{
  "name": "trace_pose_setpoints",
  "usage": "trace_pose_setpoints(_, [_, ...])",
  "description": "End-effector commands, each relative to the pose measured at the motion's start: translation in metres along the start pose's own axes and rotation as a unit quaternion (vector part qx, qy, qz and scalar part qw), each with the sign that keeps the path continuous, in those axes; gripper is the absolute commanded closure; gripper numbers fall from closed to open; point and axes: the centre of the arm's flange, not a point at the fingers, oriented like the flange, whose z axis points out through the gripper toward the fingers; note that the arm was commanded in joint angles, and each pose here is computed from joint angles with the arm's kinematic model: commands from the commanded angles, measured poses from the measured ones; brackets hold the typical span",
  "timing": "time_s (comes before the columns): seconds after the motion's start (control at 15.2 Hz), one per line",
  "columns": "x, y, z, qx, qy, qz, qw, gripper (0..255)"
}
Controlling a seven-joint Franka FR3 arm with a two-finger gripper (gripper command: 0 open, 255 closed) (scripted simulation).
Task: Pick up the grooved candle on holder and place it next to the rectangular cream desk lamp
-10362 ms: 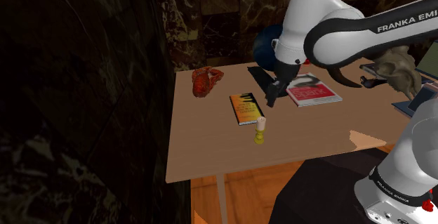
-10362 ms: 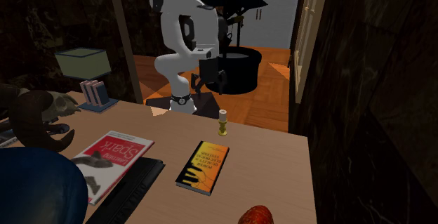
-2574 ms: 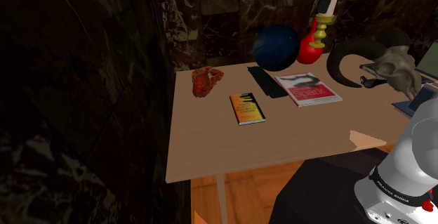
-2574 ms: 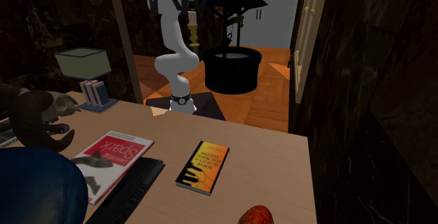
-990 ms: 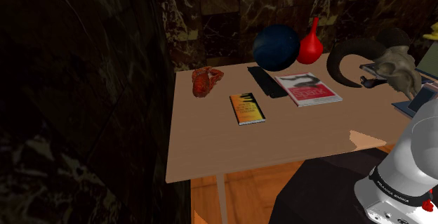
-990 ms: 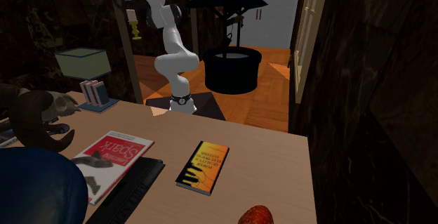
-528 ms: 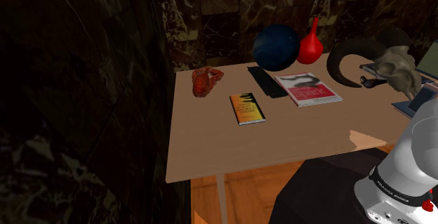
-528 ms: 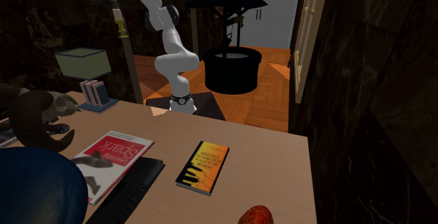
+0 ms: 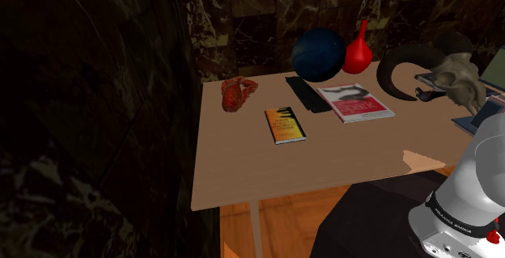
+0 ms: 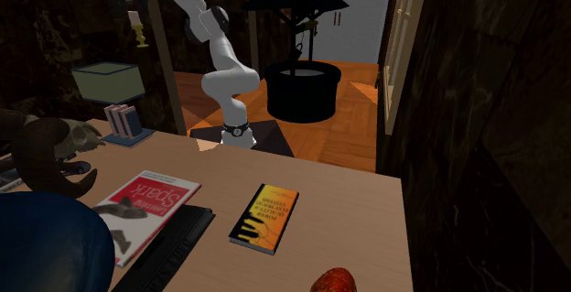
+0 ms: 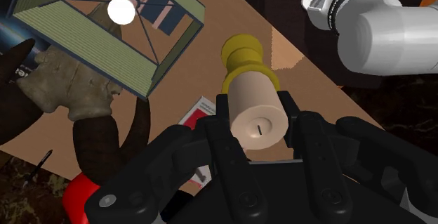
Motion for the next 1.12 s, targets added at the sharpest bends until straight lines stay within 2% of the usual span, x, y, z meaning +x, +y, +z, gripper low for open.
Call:
trace_pose_setpoints(0.0, [-0.008,0.008,0.009,0.0,-0.001,0.0,1.0,255])
trace_pose_setpoints(1.06, [-0.018,0.011,0.093,0.0,-0.001,0.0,1.0,255])
